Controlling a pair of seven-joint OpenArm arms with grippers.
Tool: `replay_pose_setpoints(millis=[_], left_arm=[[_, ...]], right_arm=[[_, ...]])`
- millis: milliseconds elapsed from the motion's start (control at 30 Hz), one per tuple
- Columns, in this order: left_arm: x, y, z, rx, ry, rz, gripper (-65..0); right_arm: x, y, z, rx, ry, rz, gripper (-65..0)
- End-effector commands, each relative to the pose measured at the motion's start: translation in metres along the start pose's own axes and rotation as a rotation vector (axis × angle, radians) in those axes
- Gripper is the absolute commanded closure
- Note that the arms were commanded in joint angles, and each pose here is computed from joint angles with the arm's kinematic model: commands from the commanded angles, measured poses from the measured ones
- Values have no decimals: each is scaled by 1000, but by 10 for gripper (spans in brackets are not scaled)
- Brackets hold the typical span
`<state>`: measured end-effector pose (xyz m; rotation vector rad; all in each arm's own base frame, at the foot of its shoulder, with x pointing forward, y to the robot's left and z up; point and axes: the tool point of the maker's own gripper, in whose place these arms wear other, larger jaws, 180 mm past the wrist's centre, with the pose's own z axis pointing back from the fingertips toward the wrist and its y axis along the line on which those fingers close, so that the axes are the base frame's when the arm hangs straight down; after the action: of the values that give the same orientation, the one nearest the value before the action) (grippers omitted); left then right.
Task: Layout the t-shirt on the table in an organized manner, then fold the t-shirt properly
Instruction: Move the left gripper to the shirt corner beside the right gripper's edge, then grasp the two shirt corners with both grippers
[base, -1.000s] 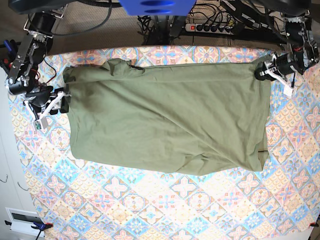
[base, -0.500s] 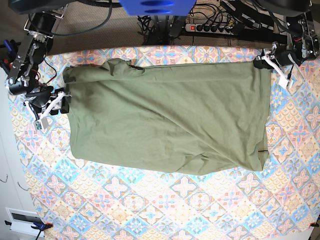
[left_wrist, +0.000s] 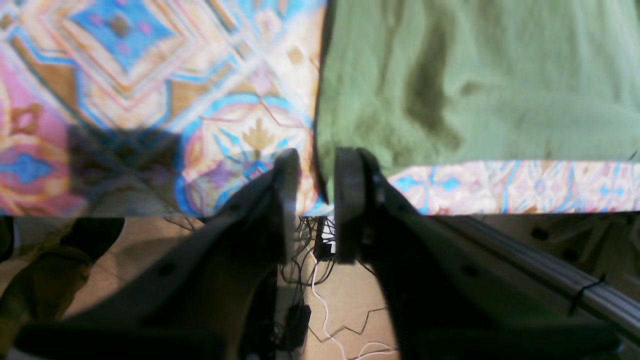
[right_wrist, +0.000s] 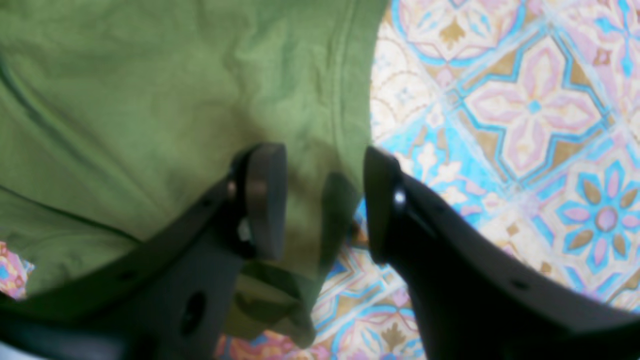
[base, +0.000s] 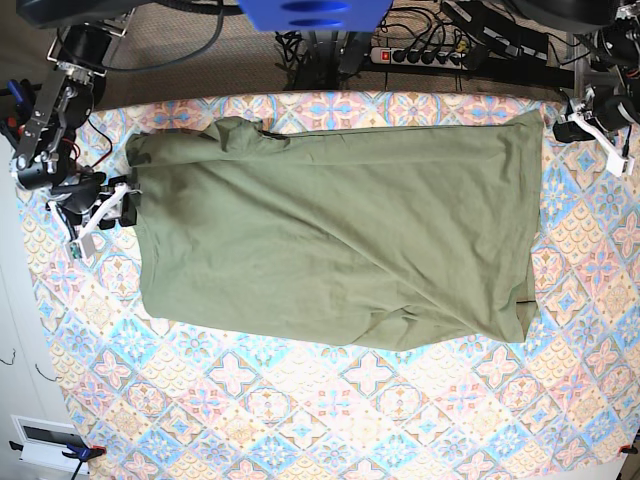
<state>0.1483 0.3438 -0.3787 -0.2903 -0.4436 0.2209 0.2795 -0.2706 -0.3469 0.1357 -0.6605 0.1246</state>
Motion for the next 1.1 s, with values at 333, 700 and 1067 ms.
replay_pose_setpoints(millis=[333,700,1067], left_arm=[[-15,-3,-38,-71,51,117,-420],[-46,-50,-71,-180,199,18,-106],[-32,-41,-65,-156,187,-10,0]], right_arm=[[15,5,2,10,-37,39,-246],[-15,4,-2,16,36,12,-249],[-69,-11,-22,33,187,-123,-249]])
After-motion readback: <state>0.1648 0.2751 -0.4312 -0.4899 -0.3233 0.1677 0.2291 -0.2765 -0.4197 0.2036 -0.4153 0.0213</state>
